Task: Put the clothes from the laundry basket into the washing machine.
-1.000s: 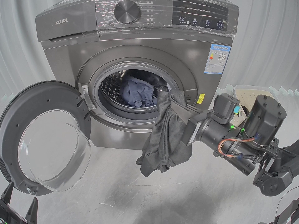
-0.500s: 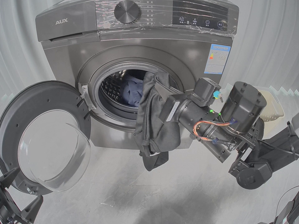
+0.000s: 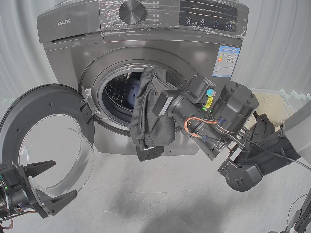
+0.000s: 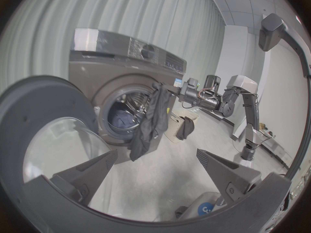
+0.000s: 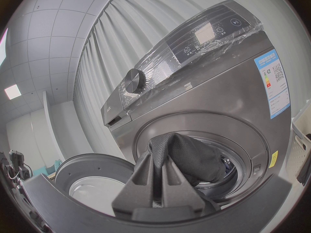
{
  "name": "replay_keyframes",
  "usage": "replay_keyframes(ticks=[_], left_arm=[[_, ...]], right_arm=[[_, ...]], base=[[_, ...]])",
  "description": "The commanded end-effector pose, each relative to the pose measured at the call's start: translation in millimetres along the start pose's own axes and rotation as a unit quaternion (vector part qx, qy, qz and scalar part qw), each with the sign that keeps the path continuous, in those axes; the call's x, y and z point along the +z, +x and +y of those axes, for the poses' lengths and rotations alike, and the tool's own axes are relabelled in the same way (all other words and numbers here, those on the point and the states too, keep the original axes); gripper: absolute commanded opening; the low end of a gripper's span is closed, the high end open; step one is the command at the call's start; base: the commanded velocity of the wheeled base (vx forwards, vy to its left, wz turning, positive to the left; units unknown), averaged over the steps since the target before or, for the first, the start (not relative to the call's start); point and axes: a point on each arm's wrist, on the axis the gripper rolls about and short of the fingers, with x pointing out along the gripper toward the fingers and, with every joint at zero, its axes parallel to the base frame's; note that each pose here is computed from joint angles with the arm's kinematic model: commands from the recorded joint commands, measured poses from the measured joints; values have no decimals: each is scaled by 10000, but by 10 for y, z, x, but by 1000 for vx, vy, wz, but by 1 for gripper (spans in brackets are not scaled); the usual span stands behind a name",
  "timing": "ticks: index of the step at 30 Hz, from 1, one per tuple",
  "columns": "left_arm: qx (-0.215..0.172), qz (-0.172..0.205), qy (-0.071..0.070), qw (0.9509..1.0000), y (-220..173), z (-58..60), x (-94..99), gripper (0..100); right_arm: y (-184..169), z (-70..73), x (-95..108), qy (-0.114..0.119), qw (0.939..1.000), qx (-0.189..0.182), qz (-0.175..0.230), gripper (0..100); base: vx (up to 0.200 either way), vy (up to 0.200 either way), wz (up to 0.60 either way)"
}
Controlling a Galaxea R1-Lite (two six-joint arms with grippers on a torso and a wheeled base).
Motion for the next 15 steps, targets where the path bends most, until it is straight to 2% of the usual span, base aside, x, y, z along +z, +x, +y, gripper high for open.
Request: replay_keyframes(ticks=[1, 9, 11, 15], left_arm=[[-513, 668, -227, 9962, 426, 69, -24, 100], [-695, 660, -254, 9951, 800, 146, 70, 100], [-832, 712, -321, 9935, 970, 143, 67, 100], [-872, 802, -385, 9922, 1185, 172, 8, 100]], right_arm=[[43, -4, -108, -5, 10000, -36, 21, 0], [46, 3, -159, 2, 10000, -53, 57, 0], [53, -3, -194, -13, 9999, -59, 87, 0], [54, -4, -201, -15, 9999, -60, 94, 0]], base=[[0, 0, 0], [0, 0, 0], [0, 0, 0], [0, 0, 0]])
